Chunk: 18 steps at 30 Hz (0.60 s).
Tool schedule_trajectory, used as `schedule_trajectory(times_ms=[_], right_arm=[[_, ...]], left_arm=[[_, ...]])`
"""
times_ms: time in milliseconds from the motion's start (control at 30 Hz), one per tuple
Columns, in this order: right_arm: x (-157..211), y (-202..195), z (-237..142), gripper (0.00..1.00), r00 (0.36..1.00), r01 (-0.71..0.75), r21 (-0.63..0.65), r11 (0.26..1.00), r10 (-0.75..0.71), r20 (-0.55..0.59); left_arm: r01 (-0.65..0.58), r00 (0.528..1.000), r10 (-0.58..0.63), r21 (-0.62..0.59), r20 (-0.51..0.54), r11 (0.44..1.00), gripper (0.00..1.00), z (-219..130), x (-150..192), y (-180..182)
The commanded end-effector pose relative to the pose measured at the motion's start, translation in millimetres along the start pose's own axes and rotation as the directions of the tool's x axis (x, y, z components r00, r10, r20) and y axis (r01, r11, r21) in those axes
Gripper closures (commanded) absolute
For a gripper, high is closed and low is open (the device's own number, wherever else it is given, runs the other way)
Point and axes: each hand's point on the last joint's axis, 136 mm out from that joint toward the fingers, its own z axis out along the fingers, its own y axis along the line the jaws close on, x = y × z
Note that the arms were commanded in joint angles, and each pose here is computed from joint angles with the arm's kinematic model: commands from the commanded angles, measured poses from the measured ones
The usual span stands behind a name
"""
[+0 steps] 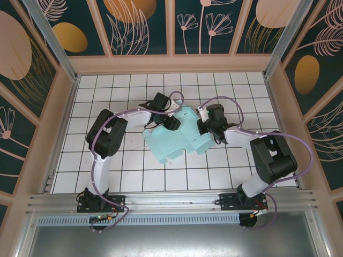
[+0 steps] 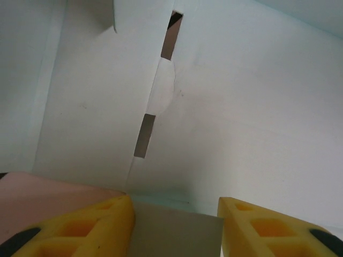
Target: Fold the paper box
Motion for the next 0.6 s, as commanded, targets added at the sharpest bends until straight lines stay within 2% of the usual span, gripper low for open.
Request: schedule_trajectory(times_ms=[0,133,267,400,567], right_arm=[[-31.8,-0.1,-5.1,1.0,0.997,0.021,0.019,1.0,-0.022,0.076],[-31.9,-0.7,-5.2,1.0,0.997,0.025,0.026,0.999,-0.027,0.073],[-32.0,-1.5,-6.1,1.0,0.997,0.031,0.034,0.999,-0.033,0.073],[-33.7,2.5,-11.4,1.0,0.993,0.066,0.036,0.997,-0.069,0.1],[-36.1,5.3,-16.6,1.0,0.985,0.12,0.094,0.988,-0.131,0.114]], left_arm=[[0.039,0.989,-0.041,-0.02,-0.144,0.999,0.53,14.3,45.5,2.8],[0.027,1.0,-0.027,0.016,-0.008,1.0,0.49,-6.5,13.0,-10.8],[0.036,0.99,-0.039,0.022,0.135,0.999,0.43,-37.3,-25.2,-21.5],[0.05,0.958,-0.046,-0.005,0.282,0.999,0.39,-77.3,-58.5,-26.7],[0.114,0.908,-0.112,0.019,0.404,0.993,0.33,-115.7,-78.0,-20.1]])
